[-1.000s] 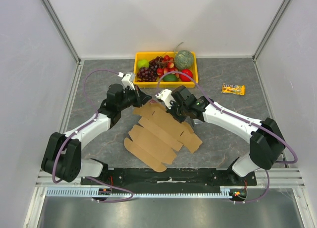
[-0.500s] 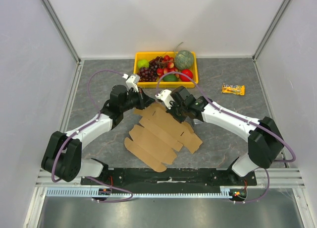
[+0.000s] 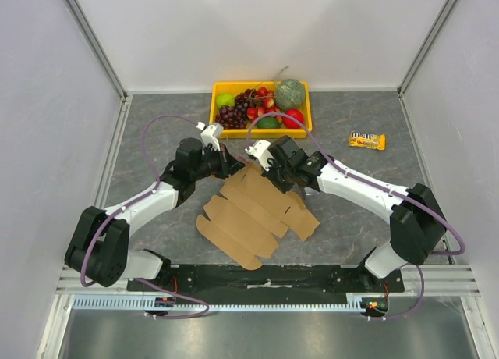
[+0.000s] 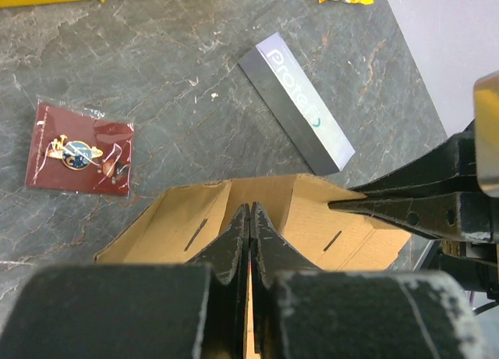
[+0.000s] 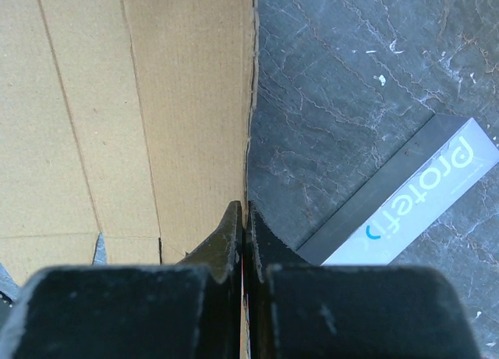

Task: Fold the paper box

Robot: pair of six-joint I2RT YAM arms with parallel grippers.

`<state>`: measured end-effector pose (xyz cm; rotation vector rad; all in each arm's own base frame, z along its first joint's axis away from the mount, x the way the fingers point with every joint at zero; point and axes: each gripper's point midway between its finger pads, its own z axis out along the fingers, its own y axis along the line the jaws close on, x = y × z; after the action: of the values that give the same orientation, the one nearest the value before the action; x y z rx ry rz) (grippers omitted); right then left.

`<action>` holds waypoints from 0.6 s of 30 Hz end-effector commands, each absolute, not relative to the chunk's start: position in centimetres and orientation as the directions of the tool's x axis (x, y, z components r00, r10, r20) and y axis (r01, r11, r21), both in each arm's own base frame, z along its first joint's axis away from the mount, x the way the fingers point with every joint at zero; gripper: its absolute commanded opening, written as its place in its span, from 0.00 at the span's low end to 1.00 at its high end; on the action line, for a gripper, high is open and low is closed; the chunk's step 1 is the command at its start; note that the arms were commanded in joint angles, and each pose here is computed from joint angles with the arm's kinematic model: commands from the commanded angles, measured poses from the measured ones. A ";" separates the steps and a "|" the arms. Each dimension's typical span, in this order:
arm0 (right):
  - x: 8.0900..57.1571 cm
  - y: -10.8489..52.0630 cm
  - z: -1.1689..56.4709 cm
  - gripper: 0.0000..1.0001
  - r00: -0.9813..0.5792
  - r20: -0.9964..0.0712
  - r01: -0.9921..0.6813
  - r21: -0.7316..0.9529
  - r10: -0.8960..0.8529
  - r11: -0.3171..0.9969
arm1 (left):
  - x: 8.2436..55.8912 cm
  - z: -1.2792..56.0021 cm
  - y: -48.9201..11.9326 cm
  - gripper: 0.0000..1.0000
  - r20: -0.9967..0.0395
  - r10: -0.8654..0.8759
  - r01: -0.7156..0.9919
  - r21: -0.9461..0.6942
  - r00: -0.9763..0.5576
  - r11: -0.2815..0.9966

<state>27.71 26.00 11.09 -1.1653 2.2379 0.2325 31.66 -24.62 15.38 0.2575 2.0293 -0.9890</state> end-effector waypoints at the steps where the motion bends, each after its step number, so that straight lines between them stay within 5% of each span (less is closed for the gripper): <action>1: 28.5 26.8 12.2 0.00 -0.421 -0.622 -0.779 -0.125 -0.660 0.614 | 31.1 15.8 -24.7 0.02 -0.791 -0.149 0.534 -0.525 -0.593 0.663; 18: 27.6 27.8 12.2 0.00 -0.415 -0.637 -0.809 -0.069 -0.650 0.584 | 30.1 15.1 -27.5 0.02 -0.776 -0.126 0.555 -0.544 -0.618 0.629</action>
<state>27.40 26.37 11.09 -1.1701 2.2390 0.2627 29.89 -26.30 14.43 0.3105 2.0512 -1.0107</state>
